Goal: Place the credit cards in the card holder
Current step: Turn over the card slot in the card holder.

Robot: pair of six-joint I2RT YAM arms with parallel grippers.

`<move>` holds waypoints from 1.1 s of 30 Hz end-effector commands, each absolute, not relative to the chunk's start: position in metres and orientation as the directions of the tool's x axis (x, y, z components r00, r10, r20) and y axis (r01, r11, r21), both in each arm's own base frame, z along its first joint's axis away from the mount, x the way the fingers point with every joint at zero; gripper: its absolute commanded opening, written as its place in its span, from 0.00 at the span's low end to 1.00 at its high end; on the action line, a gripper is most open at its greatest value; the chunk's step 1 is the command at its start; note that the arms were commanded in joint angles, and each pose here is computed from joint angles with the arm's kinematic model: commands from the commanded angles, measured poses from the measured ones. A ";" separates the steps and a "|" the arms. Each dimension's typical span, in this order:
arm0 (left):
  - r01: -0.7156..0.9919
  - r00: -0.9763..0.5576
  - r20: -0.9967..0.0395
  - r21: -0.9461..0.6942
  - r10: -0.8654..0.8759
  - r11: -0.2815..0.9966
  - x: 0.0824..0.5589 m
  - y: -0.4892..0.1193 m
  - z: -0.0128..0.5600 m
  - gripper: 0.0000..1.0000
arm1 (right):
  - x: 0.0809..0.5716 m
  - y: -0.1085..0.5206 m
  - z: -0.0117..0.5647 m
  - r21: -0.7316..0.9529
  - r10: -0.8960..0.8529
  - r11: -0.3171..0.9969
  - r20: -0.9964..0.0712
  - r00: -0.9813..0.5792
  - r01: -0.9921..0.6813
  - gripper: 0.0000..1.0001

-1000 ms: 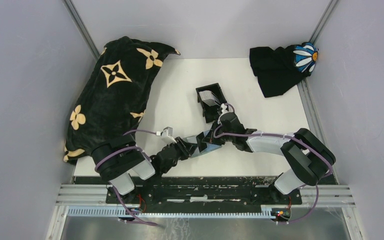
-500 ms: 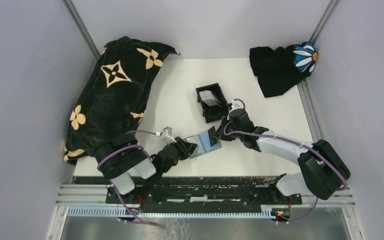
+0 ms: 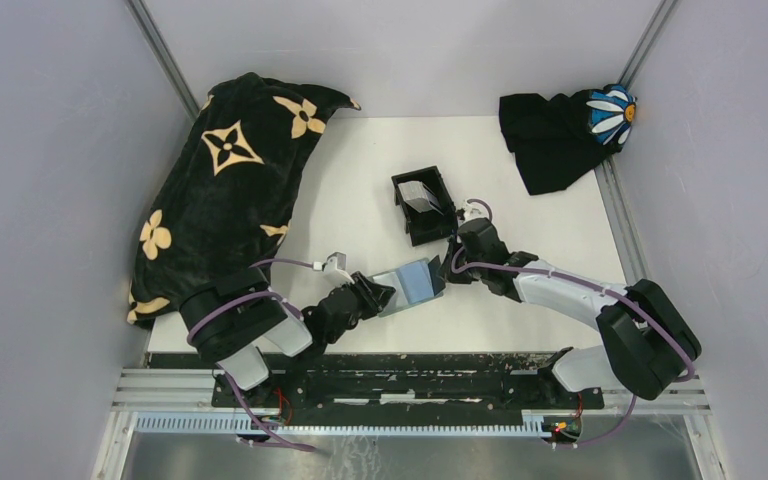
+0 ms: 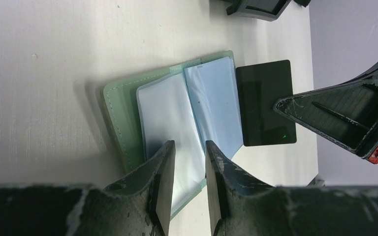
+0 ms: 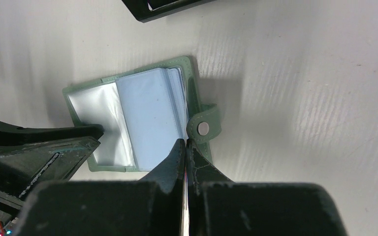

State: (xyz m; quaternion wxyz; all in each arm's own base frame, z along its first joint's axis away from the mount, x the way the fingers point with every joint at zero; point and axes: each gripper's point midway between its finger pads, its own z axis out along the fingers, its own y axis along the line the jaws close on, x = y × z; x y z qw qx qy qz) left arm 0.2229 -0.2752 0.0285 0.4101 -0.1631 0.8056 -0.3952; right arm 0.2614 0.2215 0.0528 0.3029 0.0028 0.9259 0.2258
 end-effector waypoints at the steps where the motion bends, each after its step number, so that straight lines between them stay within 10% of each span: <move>1: 0.071 -0.593 -0.543 -0.771 -0.595 0.633 0.229 -0.278 0.038 0.36 | 0.278 0.223 0.078 0.411 0.150 0.897 -0.626 -0.766 -0.160 0.01; 33: 0.069 -0.602 -0.542 -0.767 -0.586 0.638 0.227 -0.278 0.034 0.36 | 0.270 0.238 0.076 0.510 0.197 0.844 -0.582 -0.789 -0.165 0.01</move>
